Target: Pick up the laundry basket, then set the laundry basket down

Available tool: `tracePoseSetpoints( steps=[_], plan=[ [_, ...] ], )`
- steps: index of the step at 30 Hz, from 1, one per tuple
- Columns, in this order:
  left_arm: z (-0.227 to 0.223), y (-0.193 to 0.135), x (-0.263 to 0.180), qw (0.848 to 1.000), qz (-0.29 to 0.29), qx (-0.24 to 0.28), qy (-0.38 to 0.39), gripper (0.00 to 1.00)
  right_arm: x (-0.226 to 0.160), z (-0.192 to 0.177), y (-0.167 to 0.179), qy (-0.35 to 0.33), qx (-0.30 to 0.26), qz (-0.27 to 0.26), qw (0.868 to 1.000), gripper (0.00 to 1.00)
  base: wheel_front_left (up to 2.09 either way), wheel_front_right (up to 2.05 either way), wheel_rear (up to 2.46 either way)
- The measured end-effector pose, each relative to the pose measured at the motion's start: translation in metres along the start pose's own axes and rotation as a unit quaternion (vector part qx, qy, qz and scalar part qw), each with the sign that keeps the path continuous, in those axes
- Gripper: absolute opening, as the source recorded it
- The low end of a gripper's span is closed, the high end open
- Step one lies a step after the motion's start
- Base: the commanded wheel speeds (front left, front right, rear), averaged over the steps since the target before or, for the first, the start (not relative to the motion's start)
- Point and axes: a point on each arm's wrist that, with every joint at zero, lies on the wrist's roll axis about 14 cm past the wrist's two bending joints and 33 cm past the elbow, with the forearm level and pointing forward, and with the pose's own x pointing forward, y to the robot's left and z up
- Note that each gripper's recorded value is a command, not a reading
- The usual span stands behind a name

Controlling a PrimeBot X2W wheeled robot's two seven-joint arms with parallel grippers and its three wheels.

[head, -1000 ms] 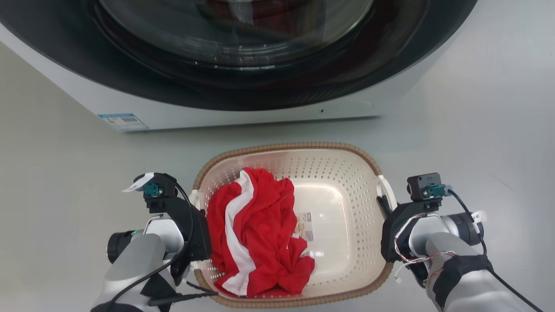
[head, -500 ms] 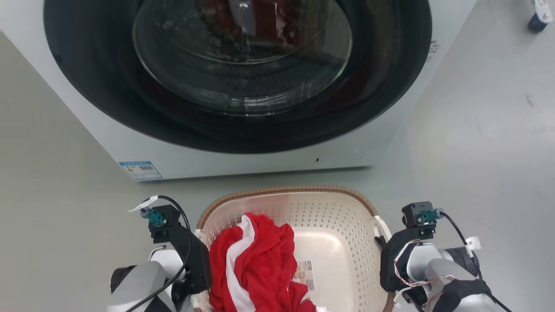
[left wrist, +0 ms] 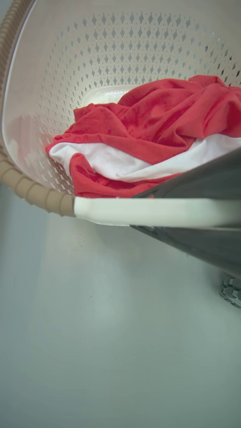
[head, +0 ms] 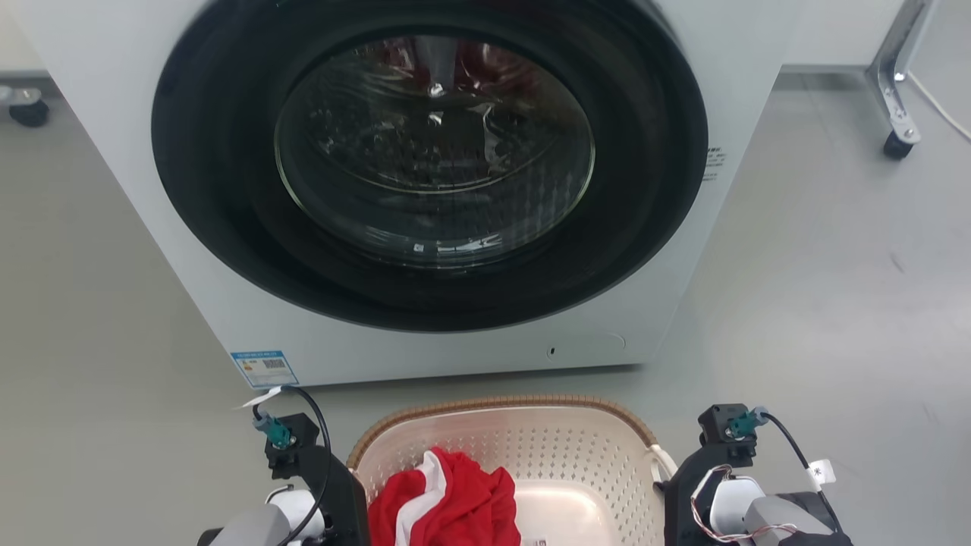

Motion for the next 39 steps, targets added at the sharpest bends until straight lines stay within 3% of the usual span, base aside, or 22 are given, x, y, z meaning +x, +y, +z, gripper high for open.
tracePoseSetpoints(
  steps=[39],
  plan=[
    [-0.039, -0.002, -0.023, 1.000, -0.006, -0.003, 0.026, 0.00, -0.030, -0.035, 0.016, 0.038, 0.015, 0.012, 0.999, 0.00, 0.00, 0.00, 0.00]
  ],
)
